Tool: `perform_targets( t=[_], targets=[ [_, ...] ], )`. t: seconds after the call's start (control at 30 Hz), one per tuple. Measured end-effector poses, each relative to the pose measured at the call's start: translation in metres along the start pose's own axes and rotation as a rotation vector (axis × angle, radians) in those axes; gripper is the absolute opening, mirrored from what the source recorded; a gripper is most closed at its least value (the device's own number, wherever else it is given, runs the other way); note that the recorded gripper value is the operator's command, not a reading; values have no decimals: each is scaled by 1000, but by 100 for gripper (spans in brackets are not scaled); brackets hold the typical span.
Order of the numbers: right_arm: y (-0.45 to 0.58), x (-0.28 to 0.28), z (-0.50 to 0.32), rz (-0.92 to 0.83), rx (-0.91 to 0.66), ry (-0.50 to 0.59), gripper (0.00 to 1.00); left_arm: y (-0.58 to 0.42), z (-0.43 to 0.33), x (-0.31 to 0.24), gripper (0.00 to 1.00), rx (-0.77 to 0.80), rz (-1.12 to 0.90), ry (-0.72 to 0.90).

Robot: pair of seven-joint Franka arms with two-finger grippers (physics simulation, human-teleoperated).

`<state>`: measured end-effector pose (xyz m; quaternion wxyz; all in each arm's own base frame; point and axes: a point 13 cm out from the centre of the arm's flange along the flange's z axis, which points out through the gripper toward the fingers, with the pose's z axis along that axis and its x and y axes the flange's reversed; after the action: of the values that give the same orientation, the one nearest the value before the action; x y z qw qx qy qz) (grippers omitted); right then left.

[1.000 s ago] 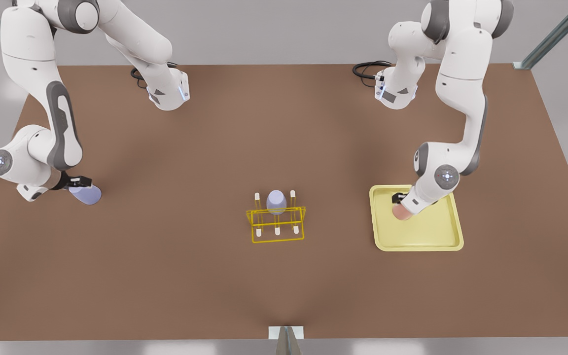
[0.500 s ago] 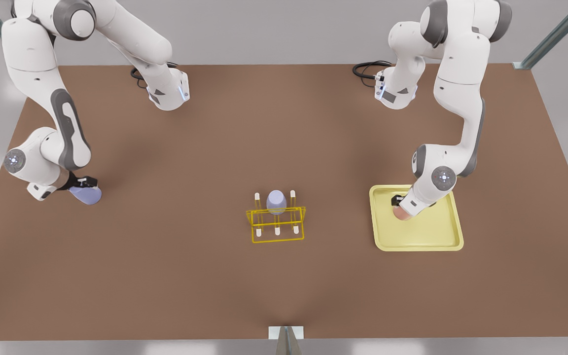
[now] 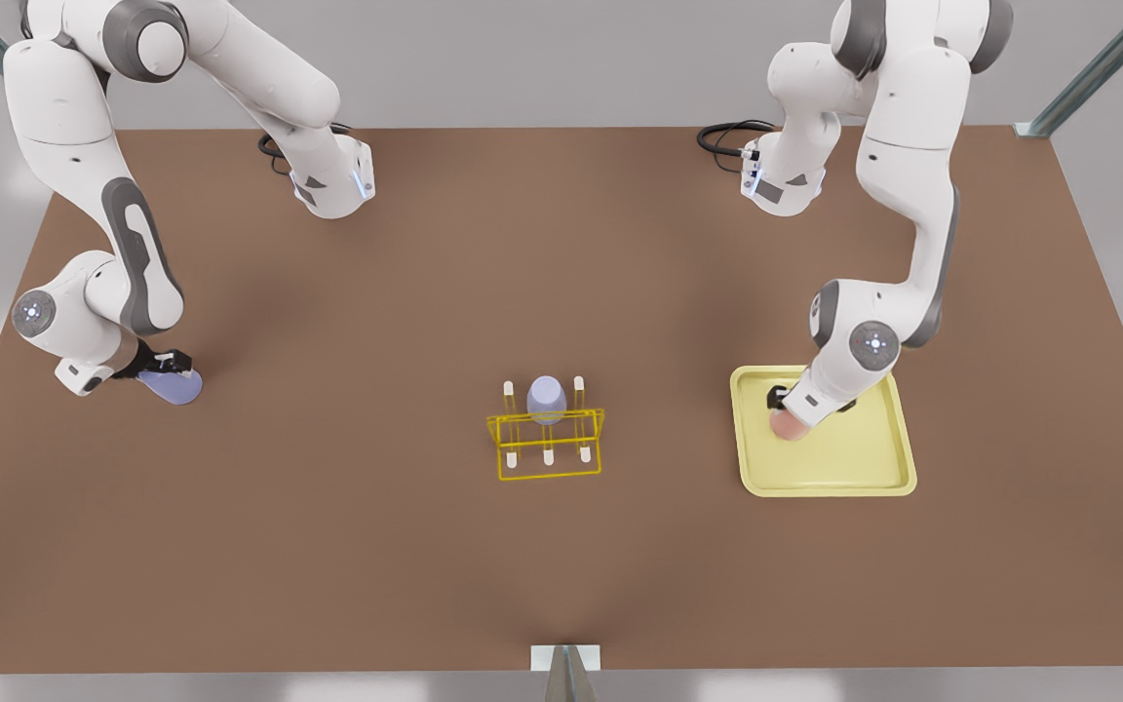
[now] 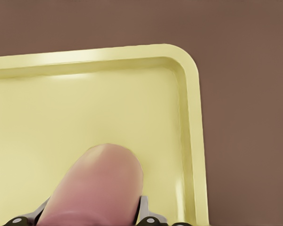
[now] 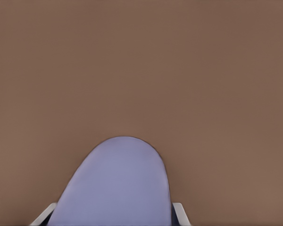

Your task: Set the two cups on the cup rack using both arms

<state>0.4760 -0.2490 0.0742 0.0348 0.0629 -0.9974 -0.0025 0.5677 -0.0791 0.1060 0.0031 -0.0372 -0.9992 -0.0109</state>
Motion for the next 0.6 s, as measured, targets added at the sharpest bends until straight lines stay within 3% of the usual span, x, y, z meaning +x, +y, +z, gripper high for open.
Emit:
perform_targets(
  t=[0.1,0.3,0.6],
  targets=[
    [3,-3,-1,-11,-1,-3,81,-13,-32,-25,81,8,6,-22],
    [24,-25,-13,-60,-7,-27,81,-61,-98,-65,80,68,-2,-32],
    [139,-113,-61,-201,-97,-139,81,-280,-157,-120,80,374,-5,-47]
  ],
)
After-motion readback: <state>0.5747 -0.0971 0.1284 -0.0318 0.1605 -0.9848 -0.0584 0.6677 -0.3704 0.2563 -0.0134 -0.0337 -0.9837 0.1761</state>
